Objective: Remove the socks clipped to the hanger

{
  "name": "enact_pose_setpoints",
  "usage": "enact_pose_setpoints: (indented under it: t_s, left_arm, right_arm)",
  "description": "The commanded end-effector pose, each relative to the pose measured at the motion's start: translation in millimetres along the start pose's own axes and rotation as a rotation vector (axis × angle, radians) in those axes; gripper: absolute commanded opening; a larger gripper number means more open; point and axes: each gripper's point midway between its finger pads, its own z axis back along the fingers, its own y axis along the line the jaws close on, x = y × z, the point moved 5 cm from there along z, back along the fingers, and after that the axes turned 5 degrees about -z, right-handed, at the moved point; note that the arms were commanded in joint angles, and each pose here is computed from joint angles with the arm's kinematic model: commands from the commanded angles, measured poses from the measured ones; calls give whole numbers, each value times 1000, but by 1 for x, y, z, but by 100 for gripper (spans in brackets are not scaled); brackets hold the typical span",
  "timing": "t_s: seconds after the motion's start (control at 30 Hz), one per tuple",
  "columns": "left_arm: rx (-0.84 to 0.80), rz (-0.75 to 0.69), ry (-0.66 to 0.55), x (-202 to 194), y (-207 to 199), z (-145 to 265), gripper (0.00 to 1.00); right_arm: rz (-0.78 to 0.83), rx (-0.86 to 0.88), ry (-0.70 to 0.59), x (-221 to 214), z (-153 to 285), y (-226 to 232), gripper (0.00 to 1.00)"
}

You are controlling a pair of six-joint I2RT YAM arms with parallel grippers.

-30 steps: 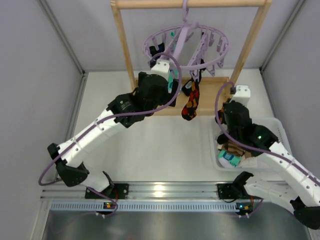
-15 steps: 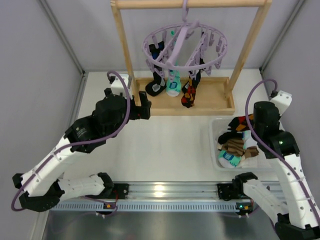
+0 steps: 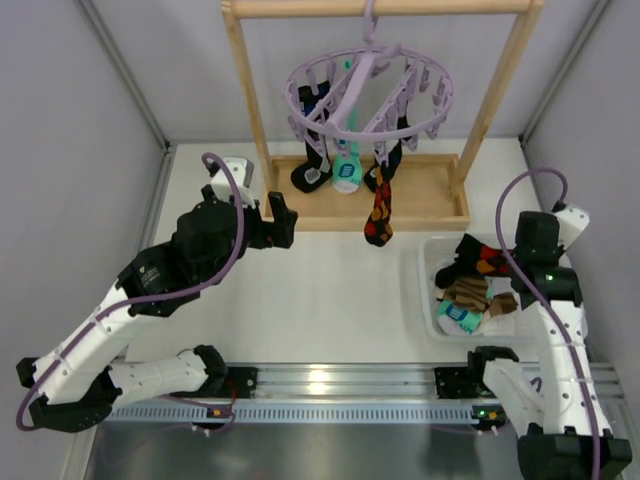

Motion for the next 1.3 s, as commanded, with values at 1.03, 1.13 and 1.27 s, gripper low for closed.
enact_pose_setpoints:
  t_s: [1.03, 1.13, 1.27]
  left_arm:
    - [-88, 54, 20, -8, -9, 6, 98]
    - [-142, 60, 38, -8, -16, 7, 98]
    - [-134, 58, 39, -11, -15, 7, 98]
  right_arm:
    - [307, 1490, -206, -35, 103, 226, 99]
    - [357, 1489, -191, -53, 94, 249, 100]
    - [349, 1470, -221, -66, 88, 263, 100]
